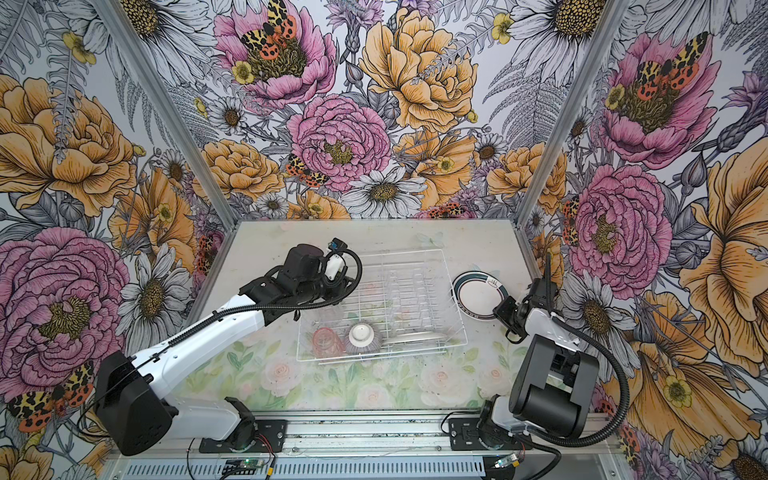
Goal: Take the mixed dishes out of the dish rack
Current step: 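Open the right gripper and lift it while the left gripper moves over the rack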
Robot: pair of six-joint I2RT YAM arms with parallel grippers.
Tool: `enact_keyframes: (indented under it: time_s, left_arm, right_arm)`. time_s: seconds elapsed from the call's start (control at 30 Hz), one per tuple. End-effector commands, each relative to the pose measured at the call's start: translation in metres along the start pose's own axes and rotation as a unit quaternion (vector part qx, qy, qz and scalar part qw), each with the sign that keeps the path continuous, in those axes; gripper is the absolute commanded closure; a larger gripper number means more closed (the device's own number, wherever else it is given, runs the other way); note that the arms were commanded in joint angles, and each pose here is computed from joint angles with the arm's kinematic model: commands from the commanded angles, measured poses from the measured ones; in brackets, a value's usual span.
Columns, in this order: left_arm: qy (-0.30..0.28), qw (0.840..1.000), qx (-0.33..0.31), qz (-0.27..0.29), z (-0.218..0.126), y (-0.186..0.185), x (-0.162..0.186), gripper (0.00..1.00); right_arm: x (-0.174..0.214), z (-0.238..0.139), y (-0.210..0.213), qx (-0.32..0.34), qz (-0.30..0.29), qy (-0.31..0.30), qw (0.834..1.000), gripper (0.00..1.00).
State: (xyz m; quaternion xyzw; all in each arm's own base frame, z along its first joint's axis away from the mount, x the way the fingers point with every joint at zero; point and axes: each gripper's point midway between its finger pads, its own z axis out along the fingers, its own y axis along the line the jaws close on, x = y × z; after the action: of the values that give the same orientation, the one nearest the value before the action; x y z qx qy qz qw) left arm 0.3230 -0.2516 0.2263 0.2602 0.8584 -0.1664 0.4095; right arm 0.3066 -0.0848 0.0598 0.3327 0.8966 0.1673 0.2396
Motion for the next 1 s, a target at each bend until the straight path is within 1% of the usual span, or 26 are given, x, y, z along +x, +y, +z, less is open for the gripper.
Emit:
enact_keyframes:
  time_s: [0.0, 0.13, 0.23, 0.33, 0.43, 0.47, 0.57, 0.77, 0.87, 0.97]
  left_arm:
    - [0.001, 1.0, 0.0, 0.009, 0.0, 0.0, 0.003, 0.53]
    - [0.003, 1.0, 0.013, 0.017, 0.0, -0.006, 0.004, 0.53]
    - [0.004, 0.998, 0.036, 0.049, 0.001, -0.027, 0.003, 0.53]
    - [0.012, 0.994, 0.057, 0.089, 0.001, -0.053, 0.005, 0.53]
    - [0.02, 0.984, 0.063, 0.165, -0.001, -0.087, 0.011, 0.53]
    - [0.022, 0.979, 0.064, 0.193, -0.002, -0.099, 0.014, 0.53]
    - [0.032, 0.965, 0.076, 0.248, -0.005, -0.129, 0.024, 0.53]
    - [0.027, 0.943, 0.103, 0.316, -0.021, -0.178, 0.036, 0.52]
    - [0.029, 0.936, 0.118, 0.329, -0.028, -0.194, 0.039, 0.51]
    - [0.033, 0.932, 0.128, 0.339, -0.026, -0.208, 0.043, 0.51]
  right_arm:
    - [-0.011, -0.001, 0.001, 0.01, -0.016, -0.007, 1.0, 0.58]
    - [-0.013, -0.001, 0.005, 0.008, -0.018, -0.009, 1.0, 0.57]
    - [-0.019, -0.01, 0.008, 0.009, -0.024, -0.028, 0.999, 0.56]
    - [-0.028, -0.03, 0.012, 0.02, -0.038, -0.06, 0.997, 0.54]
    - [-0.035, -0.054, 0.02, 0.049, -0.069, -0.088, 0.993, 0.53]
    - [-0.038, -0.062, 0.026, 0.05, -0.081, -0.097, 0.991, 0.52]
    - [-0.039, -0.079, 0.046, 0.05, -0.114, -0.111, 0.986, 0.51]
    - [-0.035, -0.091, 0.079, 0.015, -0.14, -0.119, 0.983, 0.51]
    - [-0.034, -0.091, 0.086, 0.005, -0.145, -0.118, 0.982, 0.51]
    - [-0.032, -0.093, 0.093, -0.007, -0.149, -0.117, 0.982, 0.51]
